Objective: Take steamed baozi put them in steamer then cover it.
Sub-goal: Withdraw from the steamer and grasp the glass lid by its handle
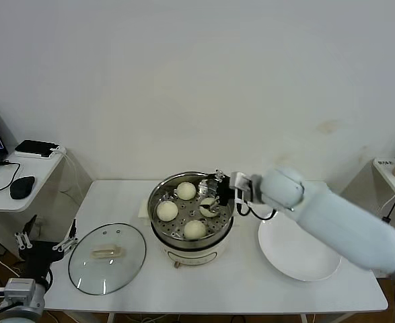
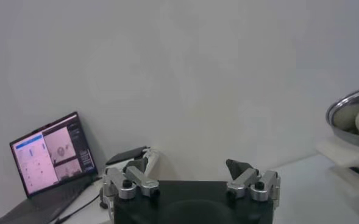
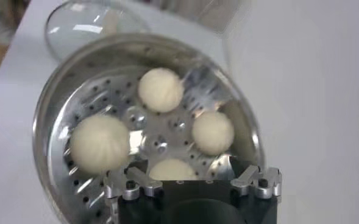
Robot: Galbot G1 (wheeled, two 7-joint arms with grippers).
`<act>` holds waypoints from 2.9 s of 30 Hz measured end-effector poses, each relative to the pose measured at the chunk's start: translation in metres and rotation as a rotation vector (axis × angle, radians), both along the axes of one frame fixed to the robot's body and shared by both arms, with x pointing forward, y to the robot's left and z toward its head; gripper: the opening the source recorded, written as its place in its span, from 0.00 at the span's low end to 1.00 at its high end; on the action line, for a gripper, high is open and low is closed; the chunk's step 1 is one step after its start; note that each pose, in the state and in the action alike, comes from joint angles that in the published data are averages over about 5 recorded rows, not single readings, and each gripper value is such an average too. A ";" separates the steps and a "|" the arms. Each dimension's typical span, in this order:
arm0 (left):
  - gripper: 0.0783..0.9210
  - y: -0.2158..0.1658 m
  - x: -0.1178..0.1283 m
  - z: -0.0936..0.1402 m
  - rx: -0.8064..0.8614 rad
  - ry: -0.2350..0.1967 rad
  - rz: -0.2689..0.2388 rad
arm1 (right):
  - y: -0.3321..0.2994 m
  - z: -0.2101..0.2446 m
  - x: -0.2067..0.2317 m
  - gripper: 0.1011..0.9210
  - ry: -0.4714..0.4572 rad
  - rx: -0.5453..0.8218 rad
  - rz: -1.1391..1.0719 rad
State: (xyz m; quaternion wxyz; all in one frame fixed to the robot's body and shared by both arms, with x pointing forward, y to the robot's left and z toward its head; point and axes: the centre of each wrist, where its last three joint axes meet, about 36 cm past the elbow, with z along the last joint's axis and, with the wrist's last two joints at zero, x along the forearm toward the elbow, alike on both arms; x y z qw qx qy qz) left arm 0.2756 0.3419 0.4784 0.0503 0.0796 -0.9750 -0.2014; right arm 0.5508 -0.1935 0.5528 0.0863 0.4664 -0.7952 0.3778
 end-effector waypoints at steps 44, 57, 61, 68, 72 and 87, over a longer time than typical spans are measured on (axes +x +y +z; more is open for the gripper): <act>0.88 0.034 -0.026 -0.121 1.100 0.131 -0.216 | -0.163 -0.179 -0.256 0.88 -0.196 0.641 -1.033; 0.88 0.029 -0.006 -0.159 1.265 0.153 -0.350 | -0.160 -0.185 -0.279 0.88 -0.181 0.599 -1.092; 0.88 0.027 0.003 -0.169 1.283 0.159 -0.376 | -0.161 -0.186 -0.284 0.88 -0.183 0.584 -1.101; 0.88 0.030 0.021 -0.183 1.308 0.165 -0.397 | -0.164 -0.185 -0.291 0.88 -0.187 0.565 -1.110; 0.88 0.034 0.031 -0.187 1.319 0.174 -0.399 | -0.164 -0.187 -0.293 0.88 -0.184 0.559 -1.113; 0.88 0.046 0.063 -0.192 1.344 0.192 -0.376 | -0.162 -0.192 -0.299 0.88 -0.168 0.546 -1.114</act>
